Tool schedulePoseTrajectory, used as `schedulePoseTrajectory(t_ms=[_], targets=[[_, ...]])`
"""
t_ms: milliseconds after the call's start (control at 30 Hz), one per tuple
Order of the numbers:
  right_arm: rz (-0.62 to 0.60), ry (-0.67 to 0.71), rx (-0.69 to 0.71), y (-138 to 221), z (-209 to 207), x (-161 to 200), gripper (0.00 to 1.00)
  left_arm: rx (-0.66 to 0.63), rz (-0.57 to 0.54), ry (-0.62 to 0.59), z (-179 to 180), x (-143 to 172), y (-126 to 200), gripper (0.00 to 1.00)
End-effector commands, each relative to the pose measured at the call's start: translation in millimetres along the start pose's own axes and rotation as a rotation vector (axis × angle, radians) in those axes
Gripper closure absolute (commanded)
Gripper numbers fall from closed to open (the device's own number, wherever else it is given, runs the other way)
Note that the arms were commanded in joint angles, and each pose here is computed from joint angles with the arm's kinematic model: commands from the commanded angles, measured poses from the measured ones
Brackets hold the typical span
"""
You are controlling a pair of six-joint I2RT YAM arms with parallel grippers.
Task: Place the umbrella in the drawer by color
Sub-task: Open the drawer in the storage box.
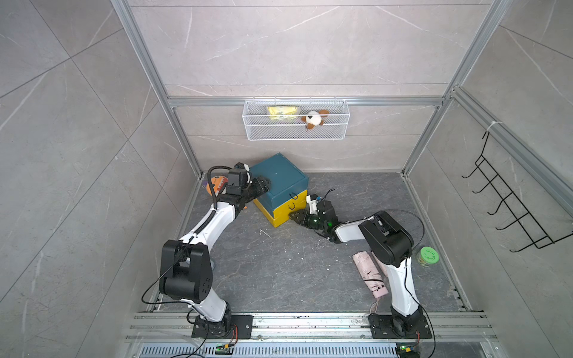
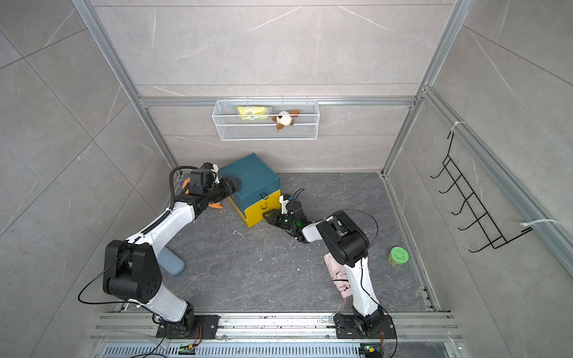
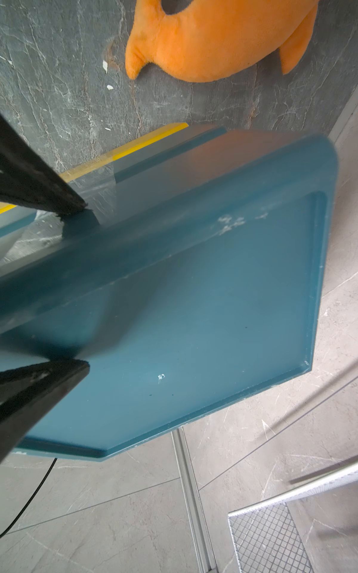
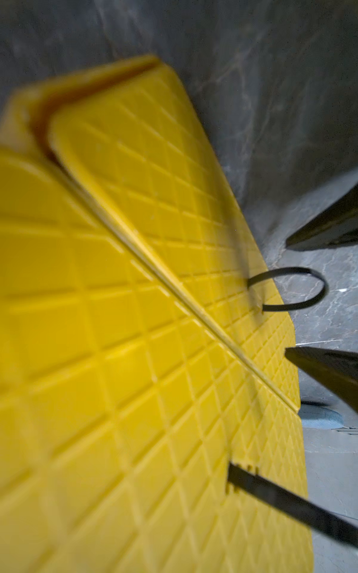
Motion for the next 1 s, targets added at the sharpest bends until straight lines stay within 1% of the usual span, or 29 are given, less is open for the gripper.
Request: schedulePoseTrajectory(t_ms=[0, 100, 267, 433, 667, 967], targets=[[0.003, -0.016, -0.046, -8, 5, -2, 0.50, -0.118, 0.228, 0.022, 32, 55, -16, 0.24], [0.003, -0.022, -0.051, -11, 5, -3, 0.55, -0.118, 0.231, 0.021, 32, 56, -16, 0.24], [0.000, -0.022, -0.053, -13, 5, -4, 0.71, -0.121, 0.232, 0.020, 33, 57, -17, 0.24], [0.000, -0.019, -0.047, -12, 4, -3, 0.83, -0.122, 0.232, 0.021, 33, 57, -16, 0.24], [-0.003, 0.003, -0.022, -1, 3, 1, 0.93, -0.122, 0.231, 0.021, 33, 57, -16, 0.24], [-0.009, 0.037, 0.004, 32, 4, 15, 0.95, -0.126, 0.227, 0.018, 33, 56, -13, 0.24]])
Point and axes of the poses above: each gripper's point midway between its finger pads, its own y axis back along the fingers, its own z axis along the line the jaws close on, x = y × z, the point moved 7 cm from there along y, back along the fingers, and after that the axes turned 7 degrees about -y, right-handed, at the moved point
